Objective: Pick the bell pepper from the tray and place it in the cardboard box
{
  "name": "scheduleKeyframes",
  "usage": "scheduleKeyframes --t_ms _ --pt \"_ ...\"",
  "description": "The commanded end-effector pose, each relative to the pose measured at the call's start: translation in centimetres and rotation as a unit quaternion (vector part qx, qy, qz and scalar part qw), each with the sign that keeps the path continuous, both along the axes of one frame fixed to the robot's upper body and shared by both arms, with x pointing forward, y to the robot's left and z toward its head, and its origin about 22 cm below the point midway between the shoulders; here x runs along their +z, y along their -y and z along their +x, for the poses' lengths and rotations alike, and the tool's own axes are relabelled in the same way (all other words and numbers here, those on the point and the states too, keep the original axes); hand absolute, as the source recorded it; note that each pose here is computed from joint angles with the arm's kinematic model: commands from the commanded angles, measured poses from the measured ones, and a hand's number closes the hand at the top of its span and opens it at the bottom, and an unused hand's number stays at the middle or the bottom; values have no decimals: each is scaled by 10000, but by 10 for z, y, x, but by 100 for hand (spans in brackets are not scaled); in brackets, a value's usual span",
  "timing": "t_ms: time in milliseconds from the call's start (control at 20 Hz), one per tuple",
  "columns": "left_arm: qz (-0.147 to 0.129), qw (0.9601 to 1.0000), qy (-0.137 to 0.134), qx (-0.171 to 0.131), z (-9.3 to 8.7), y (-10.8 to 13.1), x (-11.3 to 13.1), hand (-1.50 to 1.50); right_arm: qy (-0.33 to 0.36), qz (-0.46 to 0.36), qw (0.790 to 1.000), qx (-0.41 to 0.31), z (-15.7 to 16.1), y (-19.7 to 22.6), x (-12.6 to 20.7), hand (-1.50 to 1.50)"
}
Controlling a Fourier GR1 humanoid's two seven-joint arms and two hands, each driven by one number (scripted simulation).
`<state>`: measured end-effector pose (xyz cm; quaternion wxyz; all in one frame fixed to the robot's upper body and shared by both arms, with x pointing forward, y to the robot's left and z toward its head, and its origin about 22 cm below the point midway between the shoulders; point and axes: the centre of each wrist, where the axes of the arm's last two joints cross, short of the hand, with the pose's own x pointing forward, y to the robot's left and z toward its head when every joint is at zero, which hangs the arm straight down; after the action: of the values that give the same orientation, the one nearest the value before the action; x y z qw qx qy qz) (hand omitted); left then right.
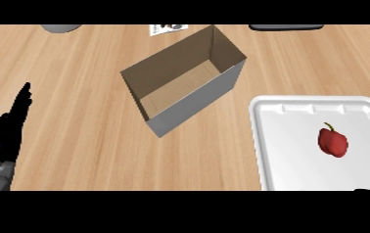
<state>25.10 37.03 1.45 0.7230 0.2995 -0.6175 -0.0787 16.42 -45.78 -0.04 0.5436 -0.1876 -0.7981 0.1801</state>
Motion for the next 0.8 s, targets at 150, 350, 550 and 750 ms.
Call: scheduleKeyframes --t_ms 150,350,550,750 --pt "147 9998 115 -101 9 6 2 0 -534 -2031 9776 -159 -10 56 33 -150" --pt "-45 9999 -22 -134 19 13 3 0 -1102 -2557 9604 108 9 56 65 -150" --pt "71 9998 -55 -155 5 21 -3 0 -1871 -3221 9278 212 23 50 76 -150" --pt "39 9997 29 -225 14 25 2 0 -2366 -3566 9032 329 49 16 67 -150"
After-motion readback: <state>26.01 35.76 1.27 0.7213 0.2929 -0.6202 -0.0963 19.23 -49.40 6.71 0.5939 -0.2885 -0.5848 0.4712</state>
